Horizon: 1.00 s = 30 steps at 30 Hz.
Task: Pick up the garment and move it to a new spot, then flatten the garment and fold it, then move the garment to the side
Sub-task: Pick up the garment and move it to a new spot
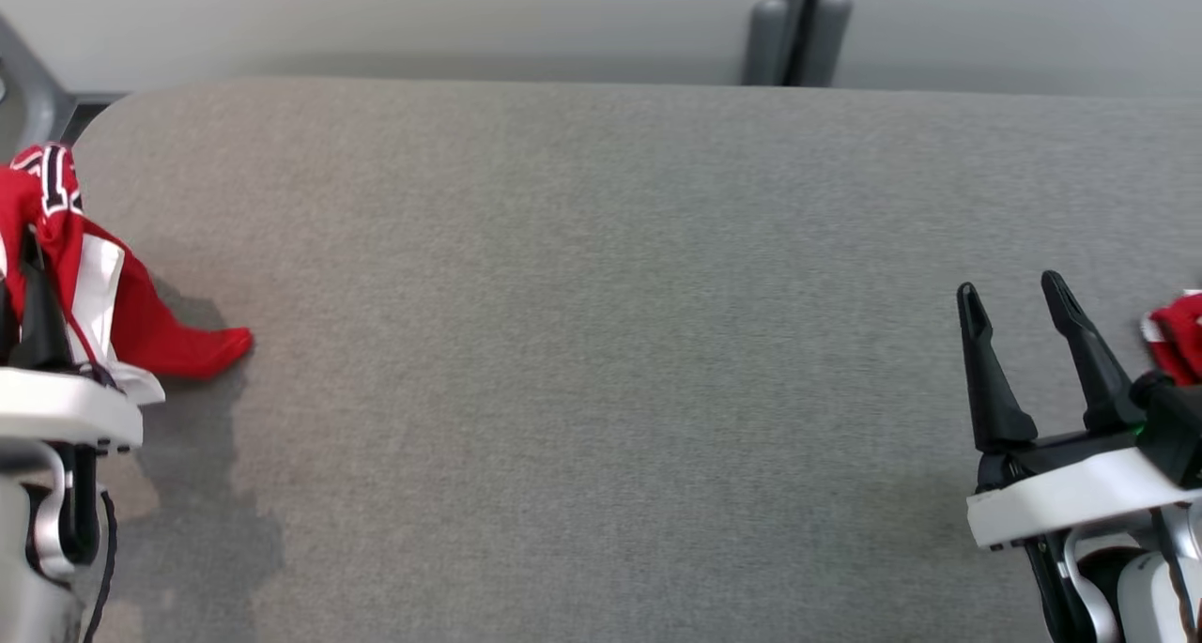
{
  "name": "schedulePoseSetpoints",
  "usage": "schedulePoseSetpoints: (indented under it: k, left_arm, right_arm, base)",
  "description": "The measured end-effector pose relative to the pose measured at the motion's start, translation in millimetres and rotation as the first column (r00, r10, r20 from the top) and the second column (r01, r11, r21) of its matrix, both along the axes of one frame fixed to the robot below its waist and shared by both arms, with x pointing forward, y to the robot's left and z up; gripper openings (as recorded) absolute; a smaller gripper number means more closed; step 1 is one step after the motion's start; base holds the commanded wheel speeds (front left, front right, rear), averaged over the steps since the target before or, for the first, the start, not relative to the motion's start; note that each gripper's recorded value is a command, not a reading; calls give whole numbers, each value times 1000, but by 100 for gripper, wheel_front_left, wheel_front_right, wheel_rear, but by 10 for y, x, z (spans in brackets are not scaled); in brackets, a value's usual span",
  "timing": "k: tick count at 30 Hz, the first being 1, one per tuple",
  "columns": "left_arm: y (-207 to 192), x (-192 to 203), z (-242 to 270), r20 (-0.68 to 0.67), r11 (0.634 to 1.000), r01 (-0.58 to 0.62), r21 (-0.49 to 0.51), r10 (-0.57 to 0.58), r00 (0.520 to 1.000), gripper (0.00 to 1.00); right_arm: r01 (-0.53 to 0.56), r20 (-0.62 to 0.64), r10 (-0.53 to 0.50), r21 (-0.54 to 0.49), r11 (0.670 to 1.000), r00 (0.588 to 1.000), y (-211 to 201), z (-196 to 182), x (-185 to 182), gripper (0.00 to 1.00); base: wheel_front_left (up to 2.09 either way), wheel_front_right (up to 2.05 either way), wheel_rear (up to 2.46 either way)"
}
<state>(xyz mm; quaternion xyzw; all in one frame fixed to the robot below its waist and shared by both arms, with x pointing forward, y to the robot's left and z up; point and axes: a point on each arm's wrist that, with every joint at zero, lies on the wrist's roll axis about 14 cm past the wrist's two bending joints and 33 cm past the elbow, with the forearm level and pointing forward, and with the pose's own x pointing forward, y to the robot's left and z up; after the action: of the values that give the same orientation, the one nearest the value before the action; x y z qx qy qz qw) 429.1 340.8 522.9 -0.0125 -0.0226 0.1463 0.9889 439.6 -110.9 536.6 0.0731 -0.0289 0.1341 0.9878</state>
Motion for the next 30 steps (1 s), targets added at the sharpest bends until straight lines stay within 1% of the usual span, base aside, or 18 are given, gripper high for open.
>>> schedulePoseSetpoints:
  k: [7, 14, 21, 23, 25, 27, 30]
  left_arm:
    - [-446, -183, 267, 48, 997, 82, 11, -83, 995, 0]
    - [-840, -352, 469, 71, 987, 159, 16, -160, 985, 0]
    - [-1305, -278, 528, 68, 960, 278, 25, -280, 958, 0]
    - [-1492, -229, 491, 52, 943, 332, 30, -333, 941, 0]
    - [-1718, -158, 447, 38, 918, 396, 19, -397, 917, 0]
    - [-1978, -81, 374, 19, 885, 466, 4, -466, 885, 0]
    - [-2399, 6, 256, -2, 819, 573, -22, -573, 819, 0]
  right_arm:
    - [93, 19, -93, -10, 996, 996, -340, 114, -289, 100]
    - [148, 40, -147, -16, 989, 988, -531, 227, -503, 100]
    - [178, 48, -177, -8, 984, 983, -633, 271, -590, 100]
    - [190, 56, -189, -4, 982, 980, -672, 290, -591, 100]
    - [208, 56, -208, 2, 978, 977, -734, 275, -600, 100]
    - [222, 50, -222, 12, 975, 974, -783, 250, -601, 100]
    - [242, 36, -242, 6, 970, 969, -848, 195, -613, 100]
  base:
    - [0, 0, 0]
    - [0, 0, 0]
    - [0, 0, 0]
    - [0, 0, 0]
    - [0, 0, 0]
    - [0, 0, 0]
    - [0, 0, 0]
